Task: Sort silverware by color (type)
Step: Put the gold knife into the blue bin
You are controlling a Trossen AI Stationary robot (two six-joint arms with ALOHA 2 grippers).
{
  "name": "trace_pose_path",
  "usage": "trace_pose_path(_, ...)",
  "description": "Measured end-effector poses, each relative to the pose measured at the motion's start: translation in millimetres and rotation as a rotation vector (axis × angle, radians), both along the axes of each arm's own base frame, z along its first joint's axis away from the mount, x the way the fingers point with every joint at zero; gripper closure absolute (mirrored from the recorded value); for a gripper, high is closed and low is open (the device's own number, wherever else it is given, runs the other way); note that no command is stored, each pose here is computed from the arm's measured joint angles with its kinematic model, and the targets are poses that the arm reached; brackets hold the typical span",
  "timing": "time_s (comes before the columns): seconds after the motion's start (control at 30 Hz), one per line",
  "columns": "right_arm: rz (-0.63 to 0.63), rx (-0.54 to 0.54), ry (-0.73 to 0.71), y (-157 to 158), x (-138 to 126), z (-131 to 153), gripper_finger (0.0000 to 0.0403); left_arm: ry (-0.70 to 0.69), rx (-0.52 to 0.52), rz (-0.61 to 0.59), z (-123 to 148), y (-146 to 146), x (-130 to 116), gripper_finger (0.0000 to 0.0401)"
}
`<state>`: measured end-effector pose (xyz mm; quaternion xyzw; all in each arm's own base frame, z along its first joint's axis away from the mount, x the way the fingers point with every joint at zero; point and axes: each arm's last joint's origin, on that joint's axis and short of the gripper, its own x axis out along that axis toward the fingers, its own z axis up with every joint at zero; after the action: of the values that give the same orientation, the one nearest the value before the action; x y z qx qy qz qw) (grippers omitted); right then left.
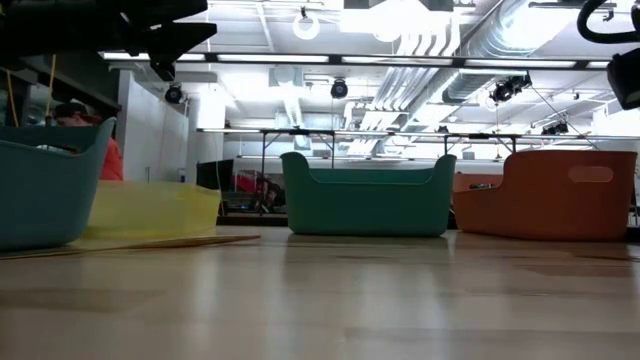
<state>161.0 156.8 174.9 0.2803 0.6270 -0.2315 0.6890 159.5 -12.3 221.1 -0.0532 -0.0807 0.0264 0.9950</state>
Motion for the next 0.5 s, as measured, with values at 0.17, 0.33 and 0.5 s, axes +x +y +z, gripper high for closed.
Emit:
trace_pose_path(0.17,-0.002,-0.017,-0.017,-0.5,0.5,0.0,0.0158,0.000,0.002,0.000,0.0,0.0,0.0,0.0224)
trace_pose_path(0.33,-0.004,-0.028,-0.032,-0.7,1.0,0.1,0.0158,0.000,0.003,0.000,0.1,0.0,0.0,0.0224)
trace_pose_path(0.5,-0.007,-0.034,-0.038,-0.6,1.4,-0.1,0.0158,0.000,0.004,0.001,0.1,0.0,0.0,0.0224)
